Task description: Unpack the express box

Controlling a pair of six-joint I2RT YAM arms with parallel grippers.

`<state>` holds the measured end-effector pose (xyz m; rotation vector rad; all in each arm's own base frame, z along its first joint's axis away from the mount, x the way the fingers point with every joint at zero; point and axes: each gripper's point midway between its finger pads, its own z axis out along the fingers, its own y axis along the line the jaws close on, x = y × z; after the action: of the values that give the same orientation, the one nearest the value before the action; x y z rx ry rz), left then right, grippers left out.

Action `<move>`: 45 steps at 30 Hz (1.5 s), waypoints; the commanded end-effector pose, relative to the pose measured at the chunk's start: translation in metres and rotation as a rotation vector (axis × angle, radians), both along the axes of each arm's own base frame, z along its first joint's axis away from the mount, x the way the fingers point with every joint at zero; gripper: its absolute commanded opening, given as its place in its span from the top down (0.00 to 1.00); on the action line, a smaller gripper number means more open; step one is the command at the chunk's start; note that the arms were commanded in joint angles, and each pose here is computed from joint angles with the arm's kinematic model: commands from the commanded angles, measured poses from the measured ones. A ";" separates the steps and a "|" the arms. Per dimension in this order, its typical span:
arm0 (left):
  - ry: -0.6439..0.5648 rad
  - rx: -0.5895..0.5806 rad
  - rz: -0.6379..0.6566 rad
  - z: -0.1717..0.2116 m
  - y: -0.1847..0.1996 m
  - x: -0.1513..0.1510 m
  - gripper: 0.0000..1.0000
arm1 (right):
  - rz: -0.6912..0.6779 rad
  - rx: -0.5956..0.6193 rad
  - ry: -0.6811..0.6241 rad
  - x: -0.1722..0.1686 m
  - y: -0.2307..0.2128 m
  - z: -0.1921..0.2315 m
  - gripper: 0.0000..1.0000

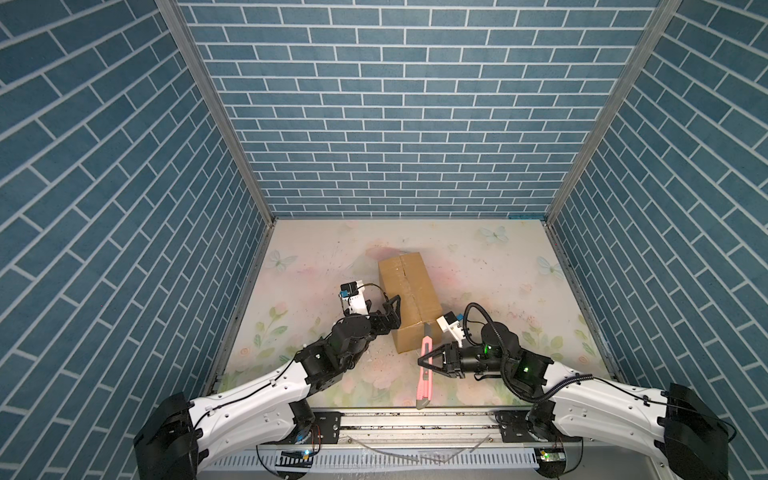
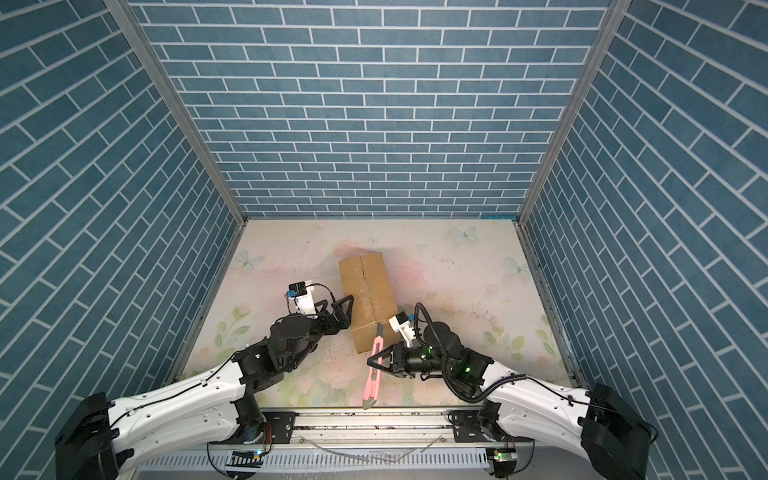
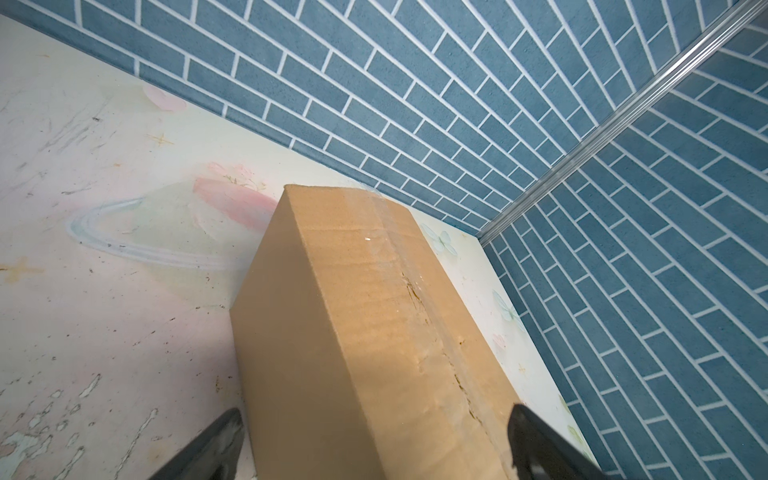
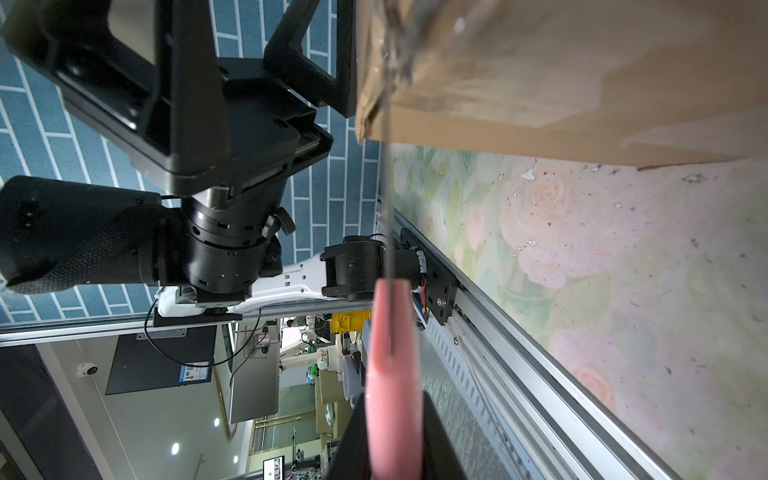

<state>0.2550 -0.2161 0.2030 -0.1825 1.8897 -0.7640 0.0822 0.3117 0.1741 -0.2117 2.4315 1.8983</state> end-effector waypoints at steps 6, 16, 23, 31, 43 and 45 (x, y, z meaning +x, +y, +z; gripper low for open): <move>0.011 -0.002 0.003 -0.007 0.002 0.000 0.00 | 0.001 0.069 -0.048 0.002 0.005 0.021 1.00; 0.013 -0.003 0.002 -0.008 0.000 0.000 0.00 | 0.006 0.079 -0.038 0.001 0.006 0.019 1.00; 0.015 -0.005 0.000 -0.008 0.000 0.001 0.01 | -0.006 0.082 -0.027 0.001 0.004 0.013 1.00; 0.059 -0.007 -0.023 -0.006 -0.003 -0.004 0.00 | 0.004 0.053 -0.051 -0.003 -0.001 0.014 1.00; 0.131 0.093 -0.313 0.069 -0.020 -0.031 0.02 | 0.060 -0.098 -0.259 0.006 -0.018 0.070 1.00; 0.138 0.037 -0.395 0.081 -0.031 -0.027 0.05 | 0.057 -0.102 -0.263 0.019 -0.017 0.080 1.00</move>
<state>0.2391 -0.2322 0.2968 0.0144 1.9945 -0.9140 0.0929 0.2994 0.2558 -0.4422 2.3274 1.7276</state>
